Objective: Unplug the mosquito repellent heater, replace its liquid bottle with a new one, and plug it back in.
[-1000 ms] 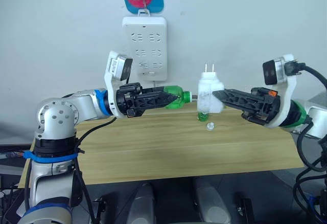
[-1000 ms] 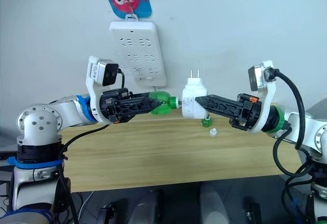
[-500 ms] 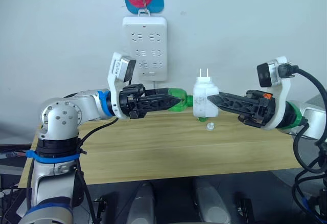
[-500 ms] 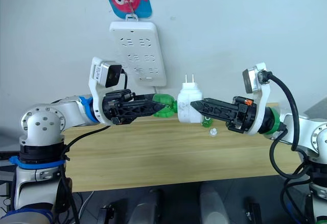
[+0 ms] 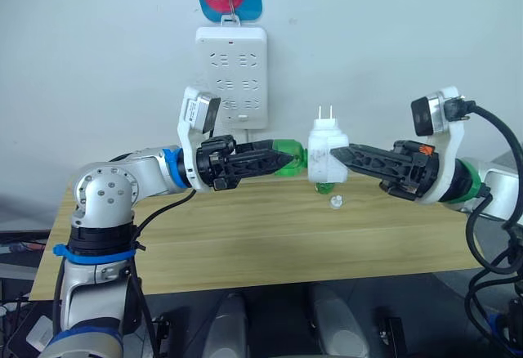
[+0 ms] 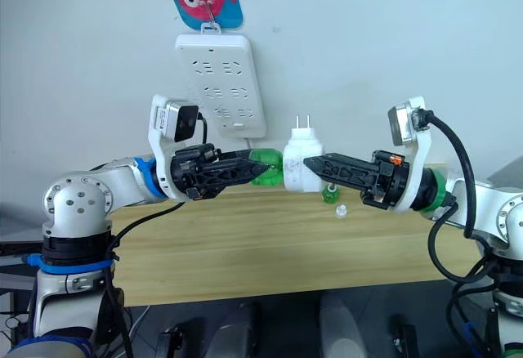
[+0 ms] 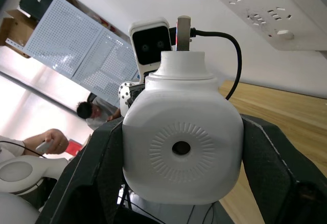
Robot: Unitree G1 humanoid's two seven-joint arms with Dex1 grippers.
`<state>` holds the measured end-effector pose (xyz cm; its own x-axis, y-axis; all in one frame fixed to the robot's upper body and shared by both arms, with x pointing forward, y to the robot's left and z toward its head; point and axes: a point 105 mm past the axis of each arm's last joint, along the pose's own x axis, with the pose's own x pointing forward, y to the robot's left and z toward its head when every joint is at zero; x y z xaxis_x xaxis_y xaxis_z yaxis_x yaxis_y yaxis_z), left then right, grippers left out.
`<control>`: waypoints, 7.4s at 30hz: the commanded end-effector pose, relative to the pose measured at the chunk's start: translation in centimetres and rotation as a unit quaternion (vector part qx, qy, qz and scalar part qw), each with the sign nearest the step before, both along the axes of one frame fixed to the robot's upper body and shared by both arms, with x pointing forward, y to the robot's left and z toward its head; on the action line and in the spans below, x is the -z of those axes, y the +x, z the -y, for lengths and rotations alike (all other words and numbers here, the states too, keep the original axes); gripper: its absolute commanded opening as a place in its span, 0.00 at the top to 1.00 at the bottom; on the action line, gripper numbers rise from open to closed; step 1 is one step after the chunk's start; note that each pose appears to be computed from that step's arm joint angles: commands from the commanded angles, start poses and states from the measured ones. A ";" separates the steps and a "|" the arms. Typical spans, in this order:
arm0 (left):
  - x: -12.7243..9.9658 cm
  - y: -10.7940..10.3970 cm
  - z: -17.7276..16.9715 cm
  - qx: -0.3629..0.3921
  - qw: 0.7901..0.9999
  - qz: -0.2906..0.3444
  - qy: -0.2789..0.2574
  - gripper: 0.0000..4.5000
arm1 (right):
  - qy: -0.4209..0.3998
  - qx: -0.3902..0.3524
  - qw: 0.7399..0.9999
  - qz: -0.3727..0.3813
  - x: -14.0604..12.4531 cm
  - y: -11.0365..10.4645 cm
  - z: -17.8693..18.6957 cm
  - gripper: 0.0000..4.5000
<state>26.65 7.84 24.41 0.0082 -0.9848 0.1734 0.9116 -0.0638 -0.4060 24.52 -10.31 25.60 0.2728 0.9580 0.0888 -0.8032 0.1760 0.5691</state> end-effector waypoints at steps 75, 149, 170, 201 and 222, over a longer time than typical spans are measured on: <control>-0.3 2.3 0.5 -0.053 0.995 -0.063 -0.054 0.49 | -0.057 -0.035 0.985 0.160 -0.9 -0.9 -0.8 1.00; 0.7 1.0 -0.2 -0.033 0.999 0.006 -0.015 0.49 | 0.003 0.120 0.991 -0.052 0.8 1.4 6.5 0.06; 0.7 0.6 0.7 -0.009 0.999 0.041 -0.004 0.49 | 0.059 -0.035 0.992 -0.110 3.1 0.1 1.8 0.00; 1.1 0.3 1.1 -0.004 0.998 0.063 -0.003 0.49 | 0.085 -0.059 0.987 -0.126 2.9 1.1 0.5 0.36; 0.9 0.5 0.9 -0.010 0.998 0.055 -0.009 0.49 | 0.096 -0.032 0.988 -0.118 2.8 1.3 0.4 0.36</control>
